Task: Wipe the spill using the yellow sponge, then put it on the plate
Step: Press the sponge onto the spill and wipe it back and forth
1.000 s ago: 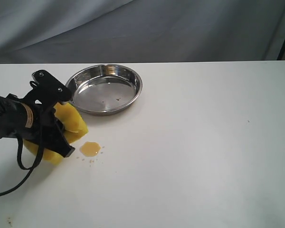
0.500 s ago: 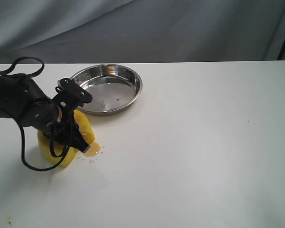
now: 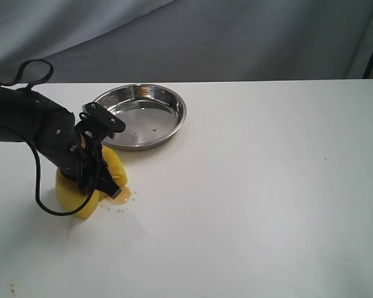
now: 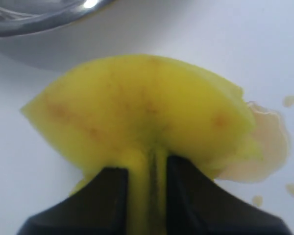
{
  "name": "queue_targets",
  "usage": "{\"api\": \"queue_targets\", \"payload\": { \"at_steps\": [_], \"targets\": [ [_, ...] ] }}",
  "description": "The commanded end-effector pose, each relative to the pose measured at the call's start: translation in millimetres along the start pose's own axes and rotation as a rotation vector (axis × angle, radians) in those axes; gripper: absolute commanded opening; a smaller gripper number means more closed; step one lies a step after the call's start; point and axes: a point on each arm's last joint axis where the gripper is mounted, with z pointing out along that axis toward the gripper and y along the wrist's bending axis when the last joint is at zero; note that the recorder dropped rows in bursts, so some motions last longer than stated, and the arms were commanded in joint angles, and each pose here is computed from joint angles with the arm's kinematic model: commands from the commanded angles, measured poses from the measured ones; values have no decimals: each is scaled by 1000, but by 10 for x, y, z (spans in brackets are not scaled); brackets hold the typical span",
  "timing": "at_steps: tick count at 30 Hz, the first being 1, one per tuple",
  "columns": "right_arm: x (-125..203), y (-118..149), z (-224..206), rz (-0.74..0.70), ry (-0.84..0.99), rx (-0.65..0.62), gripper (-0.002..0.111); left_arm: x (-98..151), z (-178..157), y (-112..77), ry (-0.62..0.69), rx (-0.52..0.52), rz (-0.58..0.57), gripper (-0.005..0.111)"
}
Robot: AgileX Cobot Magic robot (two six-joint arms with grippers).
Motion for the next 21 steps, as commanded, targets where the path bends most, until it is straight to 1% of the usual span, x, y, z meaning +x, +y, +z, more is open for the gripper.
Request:
{"api": "queue_targets", "payload": {
  "at_steps": [1, 3, 7, 13, 15, 16, 19, 21],
  "targets": [
    [7, -1, 0, -2, -5, 1, 0, 64, 110, -242, 34, 199, -11, 0],
    [7, -1, 0, -2, -5, 1, 0, 54, 101, -285, 24, 248, -7, 0],
    [7, -1, 0, -2, -5, 1, 0, 57, 84, -342, 27, 314, -5, 0],
    [7, -1, 0, -2, -5, 1, 0, 94, 53, -419, 64, 404, 24, 0],
    [7, -1, 0, -2, -5, 1, 0, 92, 54, -418, 58, 404, 41, 0],
    [7, -1, 0, -2, -5, 1, 0, 75, 60, -405, 37, 388, 52, 0],
    [7, -1, 0, -2, -5, 1, 0, 30, 75, -369, -11, 345, 43, 0],
    [7, -1, 0, -2, -5, 1, 0, 22, 77, -363, -20, 337, 42, 0]
  ]
}}
